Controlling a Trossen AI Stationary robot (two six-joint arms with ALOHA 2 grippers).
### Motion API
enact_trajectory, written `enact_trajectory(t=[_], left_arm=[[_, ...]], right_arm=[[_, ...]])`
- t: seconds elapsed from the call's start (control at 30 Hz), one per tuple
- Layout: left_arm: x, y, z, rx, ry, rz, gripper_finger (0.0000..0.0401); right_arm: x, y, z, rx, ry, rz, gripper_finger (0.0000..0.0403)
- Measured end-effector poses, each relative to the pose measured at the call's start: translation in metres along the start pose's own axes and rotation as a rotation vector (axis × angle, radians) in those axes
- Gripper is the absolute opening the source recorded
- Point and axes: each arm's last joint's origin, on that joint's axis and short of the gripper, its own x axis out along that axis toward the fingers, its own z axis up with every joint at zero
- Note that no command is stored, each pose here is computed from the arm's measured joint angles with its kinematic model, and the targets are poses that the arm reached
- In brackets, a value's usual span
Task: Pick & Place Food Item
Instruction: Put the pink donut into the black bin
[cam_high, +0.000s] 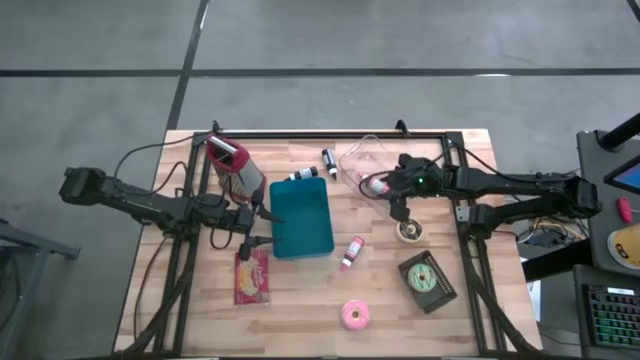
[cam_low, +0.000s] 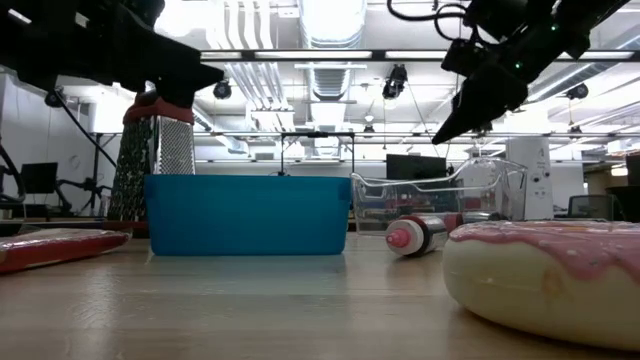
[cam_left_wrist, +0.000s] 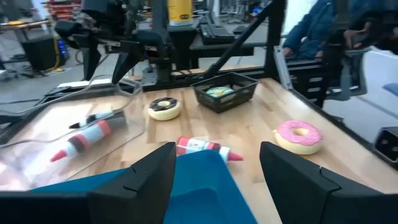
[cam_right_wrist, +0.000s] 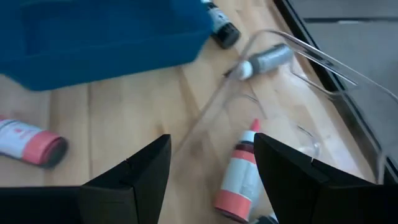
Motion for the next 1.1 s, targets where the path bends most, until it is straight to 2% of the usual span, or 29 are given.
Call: enact_trajectory(t=[0.2, 0.43, 0.67, 0.87, 1.1], left_arm=[[0.000, 0.000, 0.000, 0.004, 0.002, 0.000, 0.0239], [0.000, 0.001, -0.005, 0.001, 0.051, 0.057, 0.0239], [0.000, 0.002, -0.007, 0.003, 0.078, 0.078, 0.0239], [0.000, 0.002, -0.007, 0.003, 0.079, 0.085, 0.0239], [0.000, 0.002, -0.008, 0.003, 0.085, 0.091, 0.0239]], right_arm=[[-0.002, 0.020, 0.002, -0.082, -0.013, 0.073, 0.0226], [-0.008, 0.050, 0.002, -0.178, -0.034, 0.185, 0.0226], [-0.011, 0.083, -0.002, -0.179, -0.022, 0.302, 0.0226], [0.000, 0.121, -0.008, -0.197, -0.004, 0.399, 0.0226], [0.013, 0.162, -0.006, -0.238, 0.066, 0.439, 0.0226]])
